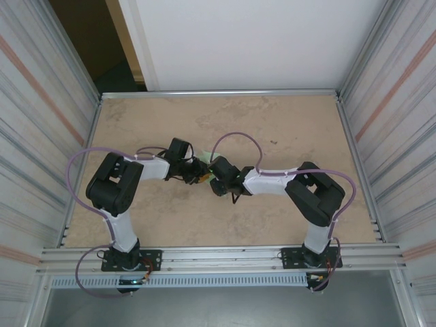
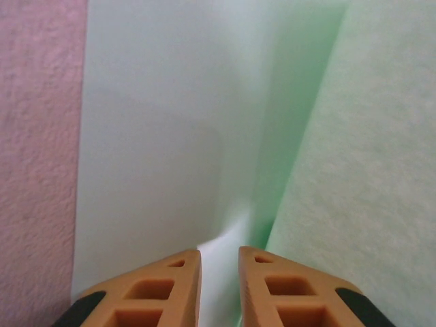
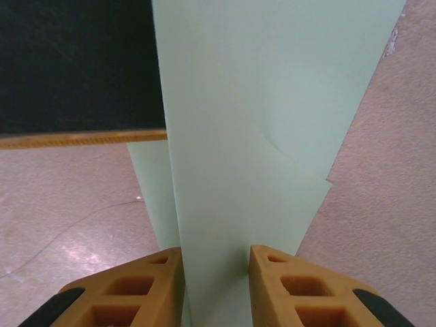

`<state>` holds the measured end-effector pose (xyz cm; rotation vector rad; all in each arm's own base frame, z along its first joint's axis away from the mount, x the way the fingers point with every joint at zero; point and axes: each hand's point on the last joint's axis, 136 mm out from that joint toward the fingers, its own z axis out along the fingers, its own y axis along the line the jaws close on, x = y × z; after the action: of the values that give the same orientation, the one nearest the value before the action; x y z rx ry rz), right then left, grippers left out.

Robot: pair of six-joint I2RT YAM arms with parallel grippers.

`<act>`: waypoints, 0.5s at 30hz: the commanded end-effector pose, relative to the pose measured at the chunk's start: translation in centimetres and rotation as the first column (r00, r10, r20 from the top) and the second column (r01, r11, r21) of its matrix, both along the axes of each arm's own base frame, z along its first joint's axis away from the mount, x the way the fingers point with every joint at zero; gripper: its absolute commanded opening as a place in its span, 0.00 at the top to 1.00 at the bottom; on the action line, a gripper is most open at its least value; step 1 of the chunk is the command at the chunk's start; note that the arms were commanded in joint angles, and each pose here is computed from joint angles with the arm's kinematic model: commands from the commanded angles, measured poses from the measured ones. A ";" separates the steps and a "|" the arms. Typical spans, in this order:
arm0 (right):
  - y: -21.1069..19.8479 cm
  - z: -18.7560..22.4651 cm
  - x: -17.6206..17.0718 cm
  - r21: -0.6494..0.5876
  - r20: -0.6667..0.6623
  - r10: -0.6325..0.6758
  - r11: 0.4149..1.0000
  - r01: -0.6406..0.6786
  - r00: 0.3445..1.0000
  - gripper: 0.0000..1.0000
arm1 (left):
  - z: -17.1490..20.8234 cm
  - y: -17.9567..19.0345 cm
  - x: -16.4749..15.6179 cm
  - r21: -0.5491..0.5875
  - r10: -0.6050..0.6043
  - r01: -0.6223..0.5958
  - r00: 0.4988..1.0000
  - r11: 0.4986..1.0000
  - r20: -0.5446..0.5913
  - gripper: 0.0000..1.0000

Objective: Fold a paper plane with a square sheet of paper (pick it up from the middle)
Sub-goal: Fourth fold the wing at the center of the table.

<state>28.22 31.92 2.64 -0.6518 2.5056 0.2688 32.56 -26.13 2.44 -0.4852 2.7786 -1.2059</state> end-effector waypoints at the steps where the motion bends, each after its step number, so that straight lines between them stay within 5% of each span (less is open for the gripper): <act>1: -0.2 0.1 0.5 -0.046 0.031 -0.012 0.999 0.014 0.999 0.72 | -2.0 0.7 -1.6 0.065 -0.009 0.014 0.997 0.998 -0.078 0.78; 15: -0.2 0.8 0.5 -0.035 0.050 -0.002 0.999 0.004 0.999 0.85 | -2.0 0.7 -1.5 0.064 -0.010 0.015 0.997 0.998 -0.079 0.78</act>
<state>28.58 31.35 2.55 -0.6418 2.4936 0.2090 32.50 -26.11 2.44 -0.4893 2.7852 -1.2026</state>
